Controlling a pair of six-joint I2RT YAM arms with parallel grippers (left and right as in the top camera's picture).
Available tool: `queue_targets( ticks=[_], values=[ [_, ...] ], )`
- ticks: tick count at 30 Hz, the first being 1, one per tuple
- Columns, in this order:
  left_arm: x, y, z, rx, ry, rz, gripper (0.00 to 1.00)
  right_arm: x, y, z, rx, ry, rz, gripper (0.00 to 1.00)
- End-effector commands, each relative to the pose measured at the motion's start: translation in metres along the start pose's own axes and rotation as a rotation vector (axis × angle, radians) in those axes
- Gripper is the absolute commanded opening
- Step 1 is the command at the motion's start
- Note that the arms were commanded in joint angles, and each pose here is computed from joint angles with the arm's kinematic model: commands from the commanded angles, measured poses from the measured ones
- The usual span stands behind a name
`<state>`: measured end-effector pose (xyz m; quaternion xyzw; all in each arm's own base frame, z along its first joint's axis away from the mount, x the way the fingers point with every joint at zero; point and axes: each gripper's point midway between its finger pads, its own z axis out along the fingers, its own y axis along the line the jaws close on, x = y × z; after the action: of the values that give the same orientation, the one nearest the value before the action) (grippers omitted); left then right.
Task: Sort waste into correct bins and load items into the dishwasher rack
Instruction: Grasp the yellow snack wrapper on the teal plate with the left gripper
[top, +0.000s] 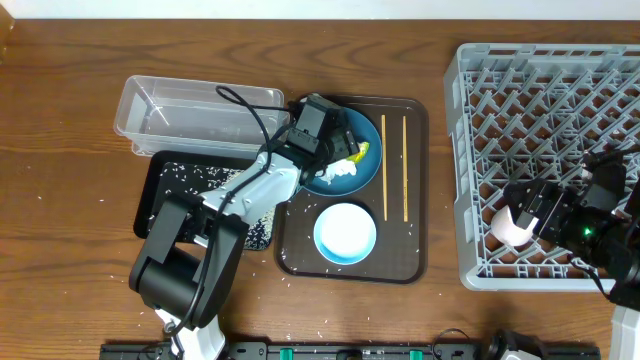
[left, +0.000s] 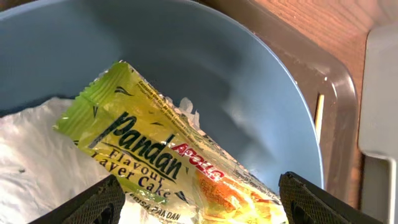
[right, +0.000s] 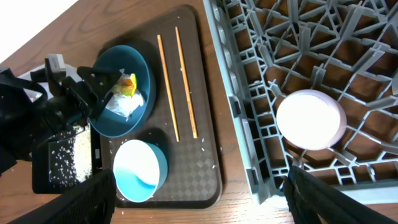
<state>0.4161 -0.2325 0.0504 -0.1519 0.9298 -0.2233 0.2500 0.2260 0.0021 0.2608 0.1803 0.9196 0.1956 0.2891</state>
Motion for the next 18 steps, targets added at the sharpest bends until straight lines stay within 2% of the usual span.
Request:
queue_targets(
  ticks=[1,3,8,14,18],
  values=[
    [-0.013,0.002,-0.003,-0.021,-0.026,-0.157,0.78,0.002,0.001,0.002,-0.004,0.01,-0.02,0.84],
    [-0.015,0.005,-0.001,-0.027,-0.029,-0.166,0.75,0.002,0.001,0.002,-0.003,0.012,-0.02,0.84],
    [-0.015,0.018,0.003,-0.063,-0.026,-0.167,0.54,0.003,0.001,0.003,-0.003,0.017,-0.017,0.84],
    [-0.011,0.02,0.003,-0.075,-0.01,-0.051,0.31,0.004,0.0,0.004,-0.002,0.022,-0.014,0.84],
    [-0.007,0.022,0.003,-0.087,0.006,0.023,0.29,0.007,-0.001,0.005,0.0,0.032,-0.009,0.84]
  ],
)
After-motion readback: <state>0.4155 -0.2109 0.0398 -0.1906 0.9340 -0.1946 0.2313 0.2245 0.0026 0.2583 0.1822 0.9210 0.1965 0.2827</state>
